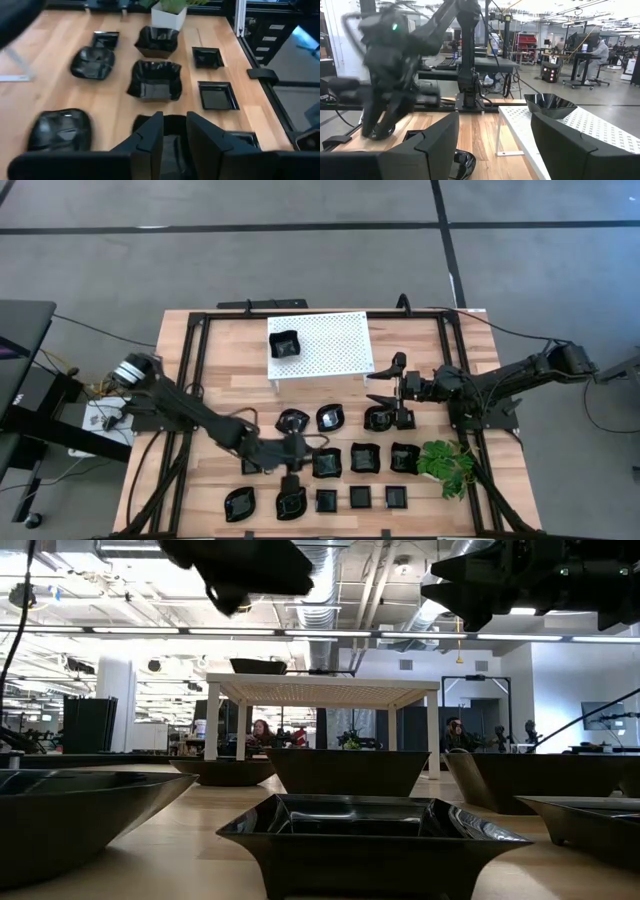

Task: Pick & Place Mini shaped plates
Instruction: Stack the black distorted square plate on top of the black distorted square plate on the shelf

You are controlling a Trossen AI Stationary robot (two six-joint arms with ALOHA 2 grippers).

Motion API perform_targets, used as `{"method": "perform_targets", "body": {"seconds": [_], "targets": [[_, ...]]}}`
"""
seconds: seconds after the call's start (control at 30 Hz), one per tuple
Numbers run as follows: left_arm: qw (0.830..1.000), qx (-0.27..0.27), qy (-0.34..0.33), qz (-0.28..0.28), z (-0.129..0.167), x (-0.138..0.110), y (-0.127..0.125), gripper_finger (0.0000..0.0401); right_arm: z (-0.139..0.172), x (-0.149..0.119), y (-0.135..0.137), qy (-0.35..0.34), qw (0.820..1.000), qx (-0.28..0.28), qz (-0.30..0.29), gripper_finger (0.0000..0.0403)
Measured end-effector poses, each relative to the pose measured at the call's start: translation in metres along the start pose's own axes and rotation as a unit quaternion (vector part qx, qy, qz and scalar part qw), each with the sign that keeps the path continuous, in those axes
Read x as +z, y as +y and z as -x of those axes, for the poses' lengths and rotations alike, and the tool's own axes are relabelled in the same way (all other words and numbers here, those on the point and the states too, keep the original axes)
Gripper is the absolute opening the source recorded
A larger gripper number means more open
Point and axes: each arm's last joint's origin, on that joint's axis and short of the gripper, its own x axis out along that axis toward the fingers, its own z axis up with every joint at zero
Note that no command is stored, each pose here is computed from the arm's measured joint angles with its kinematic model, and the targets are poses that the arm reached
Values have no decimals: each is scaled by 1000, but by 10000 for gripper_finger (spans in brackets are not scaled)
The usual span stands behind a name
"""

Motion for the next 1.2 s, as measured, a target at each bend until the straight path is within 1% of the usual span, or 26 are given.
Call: {"method": "perform_targets", "body": {"seconds": [0.07,0.17,0.27,0.33,0.4,0.57,0.67,0.77,0.97,1.2], "targets": [[1000,-5,-4,17,-14,-10,-5,86,0,0,0,0,1000,0,0,244],[999,-32,-1,27,-34,-27,-11,86,0,0,0,-1,1000,0,0,244],[999,-41,11,24,-46,-41,-14,87,0,0,0,-1,1000,0,-1,244],[998,-42,21,33,-50,-47,-14,94,0,0,0,-1,1000,0,-1,244],[998,-45,27,42,-52,-51,-16,102,0,0,0,0,1000,0,-1,244],[997,-58,35,39,-52,-59,-24,125,0,0,0,0,1000,0,-1,244],[996,-65,44,48,-52,-65,-30,133,0,0,0,1,1000,0,-1,244],[996,-59,47,48,-53,-69,-32,135,0,0,0,2,1000,0,0,244],[998,-32,38,49,-54,-68,-29,136,0,-1,0,3,1000,1,0,244],[997,-28,41,65,-54,-69,-28,136,0,-1,0,3,1000,1,-3,244]]}}
